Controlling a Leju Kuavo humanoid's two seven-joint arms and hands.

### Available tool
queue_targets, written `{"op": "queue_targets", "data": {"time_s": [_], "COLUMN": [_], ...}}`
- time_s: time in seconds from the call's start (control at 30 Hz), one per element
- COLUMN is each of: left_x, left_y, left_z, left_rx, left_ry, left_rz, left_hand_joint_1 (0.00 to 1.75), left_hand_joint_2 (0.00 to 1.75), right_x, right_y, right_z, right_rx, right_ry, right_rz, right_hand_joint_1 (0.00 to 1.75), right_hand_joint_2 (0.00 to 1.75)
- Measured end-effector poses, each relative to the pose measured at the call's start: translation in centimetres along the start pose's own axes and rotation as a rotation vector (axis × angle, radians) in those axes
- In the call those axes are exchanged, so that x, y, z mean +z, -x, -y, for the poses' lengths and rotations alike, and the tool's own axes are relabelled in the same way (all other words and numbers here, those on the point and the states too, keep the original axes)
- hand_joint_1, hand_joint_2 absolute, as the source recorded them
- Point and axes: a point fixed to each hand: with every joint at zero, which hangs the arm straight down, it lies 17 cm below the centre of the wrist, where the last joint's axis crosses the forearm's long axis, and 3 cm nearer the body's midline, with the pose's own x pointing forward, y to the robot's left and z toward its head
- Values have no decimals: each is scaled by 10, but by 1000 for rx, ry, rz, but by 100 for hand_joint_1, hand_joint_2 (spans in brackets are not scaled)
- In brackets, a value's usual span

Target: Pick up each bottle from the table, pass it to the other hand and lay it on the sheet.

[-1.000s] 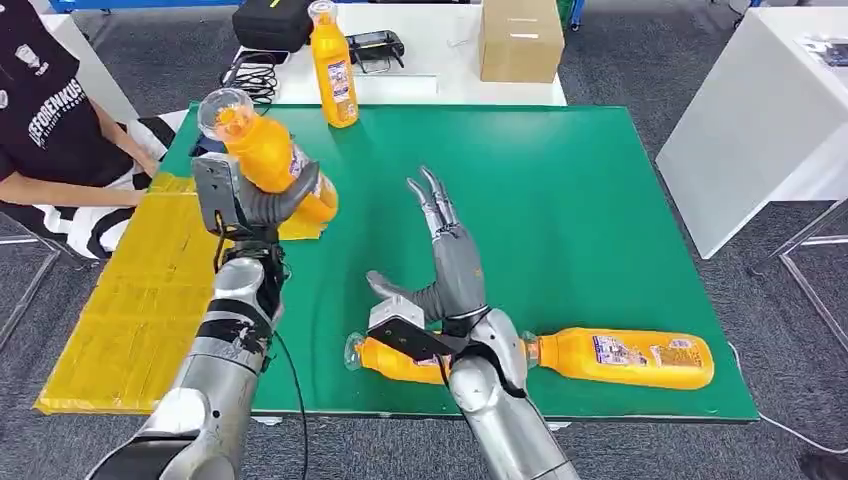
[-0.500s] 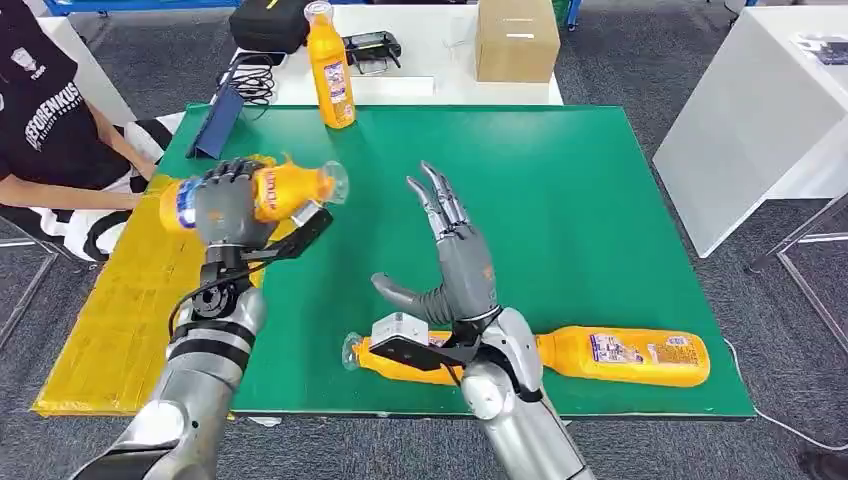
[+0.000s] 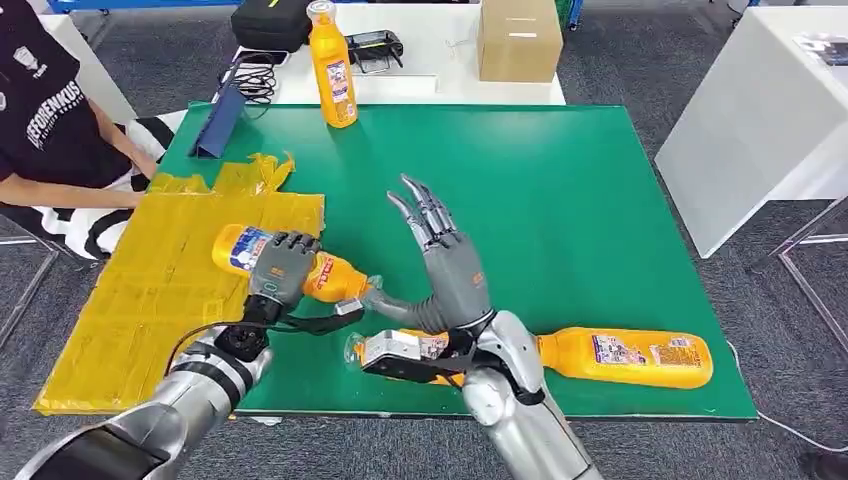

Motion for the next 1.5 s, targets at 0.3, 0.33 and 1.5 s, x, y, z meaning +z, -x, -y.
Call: {"op": "queue_targets", "data": {"time_s": [0.3, 0.33, 1.5], "left_x": [3, 5, 9], "left_y": [2, 5, 54], "left_z": [20, 25, 80], "left_rx": [37, 55, 327], "left_ry": [74, 98, 542], "left_rz": [-9, -22, -298], "left_hand_joint_1": [175, 175, 0], "left_hand_joint_2": [175, 175, 175], "right_x": [0, 0, -2], "right_y": [-4, -5, -7], "right_z": [-5, -6, -35], "right_rx": [-2, -1, 49], "right_ry": [-17, -21, -163], "right_rz": [11, 13, 46], "right_hand_joint_1": [0, 0, 0], "right_hand_joint_2": [175, 175, 175]}}
